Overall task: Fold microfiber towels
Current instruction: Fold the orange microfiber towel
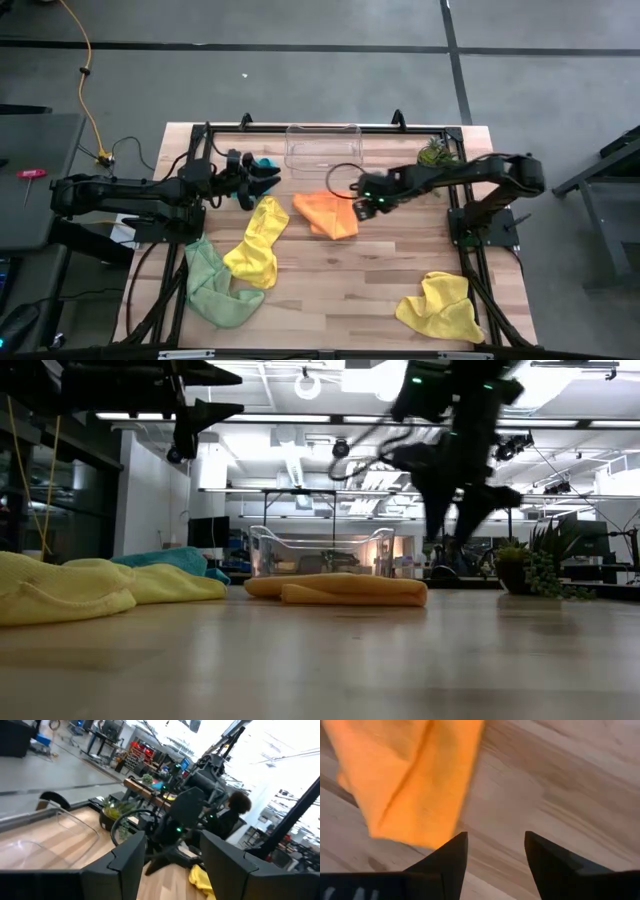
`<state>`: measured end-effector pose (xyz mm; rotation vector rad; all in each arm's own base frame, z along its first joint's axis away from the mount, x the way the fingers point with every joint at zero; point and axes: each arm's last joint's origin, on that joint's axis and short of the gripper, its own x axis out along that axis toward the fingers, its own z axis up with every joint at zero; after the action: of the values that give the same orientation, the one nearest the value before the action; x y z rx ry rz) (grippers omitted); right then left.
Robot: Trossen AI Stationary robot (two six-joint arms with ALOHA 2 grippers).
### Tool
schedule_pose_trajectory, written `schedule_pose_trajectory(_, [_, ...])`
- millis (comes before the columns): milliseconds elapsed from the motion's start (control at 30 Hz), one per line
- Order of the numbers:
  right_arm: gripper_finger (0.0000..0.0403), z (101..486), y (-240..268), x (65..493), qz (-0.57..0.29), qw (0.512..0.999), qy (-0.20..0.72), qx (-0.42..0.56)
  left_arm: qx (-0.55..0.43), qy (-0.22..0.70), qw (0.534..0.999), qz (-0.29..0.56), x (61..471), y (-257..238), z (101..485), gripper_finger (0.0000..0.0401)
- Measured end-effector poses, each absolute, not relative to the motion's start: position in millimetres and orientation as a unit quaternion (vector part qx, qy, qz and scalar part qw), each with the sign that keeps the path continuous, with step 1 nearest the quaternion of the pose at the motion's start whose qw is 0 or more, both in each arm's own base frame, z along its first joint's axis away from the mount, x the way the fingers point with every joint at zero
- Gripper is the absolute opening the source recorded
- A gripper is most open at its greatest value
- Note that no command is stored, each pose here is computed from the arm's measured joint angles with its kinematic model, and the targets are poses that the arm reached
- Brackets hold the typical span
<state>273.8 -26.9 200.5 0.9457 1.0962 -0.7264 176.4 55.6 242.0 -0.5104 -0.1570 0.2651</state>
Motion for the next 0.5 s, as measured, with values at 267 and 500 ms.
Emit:
schedule_pose_trajectory(267, [0.0152, 190, -22, 239, -0.289, 0.718, 0.357, 0.523, -0.253, 0.009, 0.956, 0.148, 190, 59, 239, 0.0181])
schedule_pose_trajectory(500, [0.0152, 182, -22, 243, -0.253, 0.744, 0.307, 0.538, -0.204, 0.192, 0.945, 0.168, 223, 68, 237, 0.0181])
